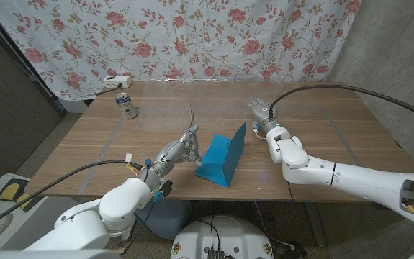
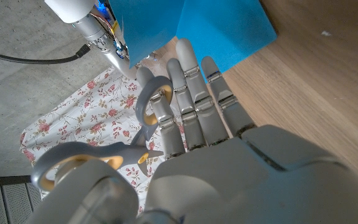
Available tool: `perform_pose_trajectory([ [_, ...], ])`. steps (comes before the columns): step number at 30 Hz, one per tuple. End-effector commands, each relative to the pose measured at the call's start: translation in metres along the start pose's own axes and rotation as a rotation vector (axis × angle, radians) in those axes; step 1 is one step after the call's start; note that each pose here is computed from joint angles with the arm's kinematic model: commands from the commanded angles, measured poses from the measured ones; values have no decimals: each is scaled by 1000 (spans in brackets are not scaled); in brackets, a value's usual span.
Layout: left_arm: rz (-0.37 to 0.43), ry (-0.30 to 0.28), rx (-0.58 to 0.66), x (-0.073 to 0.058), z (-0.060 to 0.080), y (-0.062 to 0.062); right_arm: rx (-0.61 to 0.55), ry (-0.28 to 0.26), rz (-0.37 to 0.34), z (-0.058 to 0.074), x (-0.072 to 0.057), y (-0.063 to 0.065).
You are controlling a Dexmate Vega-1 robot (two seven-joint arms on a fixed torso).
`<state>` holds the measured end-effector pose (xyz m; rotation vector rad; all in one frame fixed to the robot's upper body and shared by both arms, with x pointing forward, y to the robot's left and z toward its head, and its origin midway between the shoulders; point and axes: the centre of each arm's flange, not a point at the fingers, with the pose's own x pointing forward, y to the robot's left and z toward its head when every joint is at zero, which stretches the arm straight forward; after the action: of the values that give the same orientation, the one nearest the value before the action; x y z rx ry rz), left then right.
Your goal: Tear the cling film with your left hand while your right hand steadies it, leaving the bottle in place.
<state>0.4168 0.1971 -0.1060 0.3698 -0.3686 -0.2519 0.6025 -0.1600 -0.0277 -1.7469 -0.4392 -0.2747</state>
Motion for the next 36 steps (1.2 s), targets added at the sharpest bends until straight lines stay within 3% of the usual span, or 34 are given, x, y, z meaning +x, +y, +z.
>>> perform_pose_trajectory([
  [1,5,-6,1,-3,-1,-1,-54,-5,61,1,4,6],
  [19,12,-7,6,-8,-1,-3,-130,-21,104,7,8,16],
  [36,5,-2,1,-8,-3,-6,-142,-40,188,13,14,27],
])
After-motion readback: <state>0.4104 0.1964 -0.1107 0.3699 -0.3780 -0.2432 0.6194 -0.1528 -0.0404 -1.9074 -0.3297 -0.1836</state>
